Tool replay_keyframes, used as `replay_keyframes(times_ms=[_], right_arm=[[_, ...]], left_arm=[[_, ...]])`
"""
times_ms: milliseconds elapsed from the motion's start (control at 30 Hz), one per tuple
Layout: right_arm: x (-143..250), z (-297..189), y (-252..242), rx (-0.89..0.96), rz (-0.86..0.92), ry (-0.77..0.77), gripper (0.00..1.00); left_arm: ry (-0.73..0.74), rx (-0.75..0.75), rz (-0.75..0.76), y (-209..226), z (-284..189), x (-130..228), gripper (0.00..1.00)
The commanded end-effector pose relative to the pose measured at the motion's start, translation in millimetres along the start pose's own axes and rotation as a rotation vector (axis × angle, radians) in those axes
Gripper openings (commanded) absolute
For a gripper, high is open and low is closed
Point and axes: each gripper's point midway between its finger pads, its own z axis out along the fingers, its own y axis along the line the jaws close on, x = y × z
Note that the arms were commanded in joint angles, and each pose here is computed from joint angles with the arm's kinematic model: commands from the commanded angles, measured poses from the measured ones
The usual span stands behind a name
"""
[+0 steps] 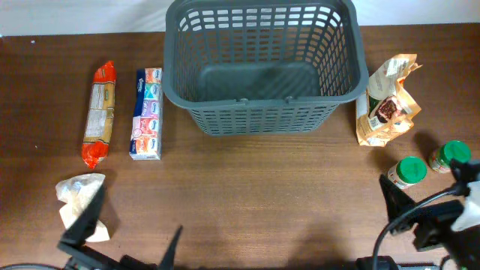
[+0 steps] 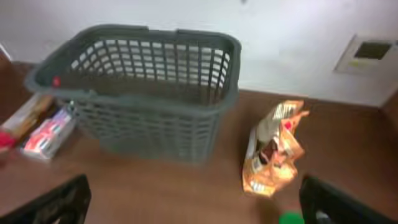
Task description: Pack container
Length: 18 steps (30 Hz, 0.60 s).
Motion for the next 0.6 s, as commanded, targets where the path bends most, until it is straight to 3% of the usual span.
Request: replay_keyframes(times_ms=[0,167,333,400,567], right_arm=[[-18.4,-11.2,3.5,-0.018,-0.017,-0.002,0.99],[-40.4,-23.2,-10.9,0.068,-0.014,-0.014,0.99],[-59.8,-27.8,-20.0,0.116,0.041,0.004,0.99],[-62.2,-25.1,-19.2,0.108,0.045,0.032,0.99],[-65.2,-17.0,-19.9,0.104,0.044,0.06,0.99]], left_arm=[[0.113,0.152,-0.066,-18.6,10.5,14.2,0.99],[0.444,0.174,-0.175,-9.4,22.8,47.5,0.99],[0.76,0.095,-0.231,22.5,33.9,55.4,0.99],[0.795,0.115,-0.247,28.1,45.1,43.9,0.99],[0.689,0.242,-0.276,24.9,80.4,12.3,0.99]])
